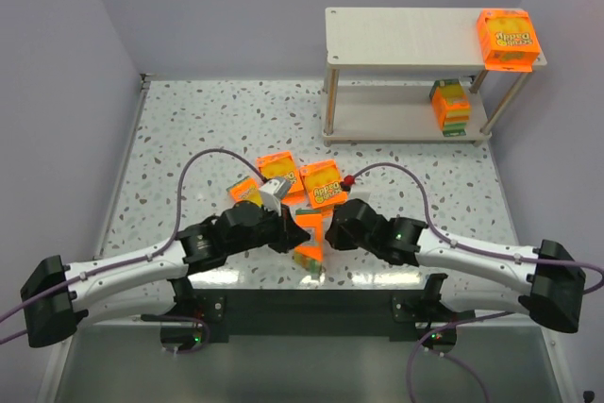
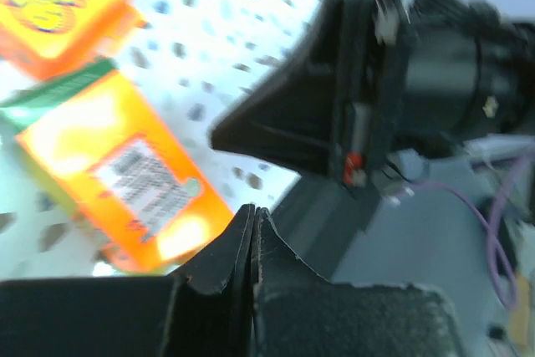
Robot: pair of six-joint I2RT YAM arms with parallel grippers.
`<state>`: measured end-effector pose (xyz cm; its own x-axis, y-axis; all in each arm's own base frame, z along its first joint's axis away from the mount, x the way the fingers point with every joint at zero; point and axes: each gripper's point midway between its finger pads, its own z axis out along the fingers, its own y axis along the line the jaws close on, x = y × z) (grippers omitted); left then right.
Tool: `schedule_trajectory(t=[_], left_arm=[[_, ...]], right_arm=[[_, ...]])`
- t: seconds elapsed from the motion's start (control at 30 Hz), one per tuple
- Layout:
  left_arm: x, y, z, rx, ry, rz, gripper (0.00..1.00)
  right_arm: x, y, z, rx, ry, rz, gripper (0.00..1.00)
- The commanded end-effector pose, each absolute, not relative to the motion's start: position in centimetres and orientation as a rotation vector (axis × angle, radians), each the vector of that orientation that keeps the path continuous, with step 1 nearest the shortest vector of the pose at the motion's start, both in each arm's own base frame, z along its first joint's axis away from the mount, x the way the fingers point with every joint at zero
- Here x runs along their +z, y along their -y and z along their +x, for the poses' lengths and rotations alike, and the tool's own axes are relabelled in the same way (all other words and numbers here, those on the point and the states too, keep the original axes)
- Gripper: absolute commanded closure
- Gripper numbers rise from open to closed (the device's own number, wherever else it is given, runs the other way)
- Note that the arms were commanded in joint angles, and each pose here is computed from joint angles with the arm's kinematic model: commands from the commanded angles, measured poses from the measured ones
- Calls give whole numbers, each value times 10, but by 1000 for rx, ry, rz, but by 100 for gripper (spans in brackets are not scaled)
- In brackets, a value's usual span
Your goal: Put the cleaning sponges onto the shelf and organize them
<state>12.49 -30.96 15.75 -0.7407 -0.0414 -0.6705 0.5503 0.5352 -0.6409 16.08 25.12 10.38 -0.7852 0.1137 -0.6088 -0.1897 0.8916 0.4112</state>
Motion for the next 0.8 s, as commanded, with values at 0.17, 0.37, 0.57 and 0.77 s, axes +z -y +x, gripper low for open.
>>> schedule_trajectory(t=[0.17,0.37,0.57,0.77], left_arm=[[116,242,180,-623,-2254,201,100],[100,242,185,-605,-2261,215,100],[95,278,178,-758,-2256,349,100],[98,303,174,-854,-2249,447,100]], right_arm=[[131,-293,167,760,-2335,-159,94],[137,-288,170,748,-2313,-156,99],[108,-296,164,720,-2403,-176,100],[83,-280,164,598,-2470,-139,100]])
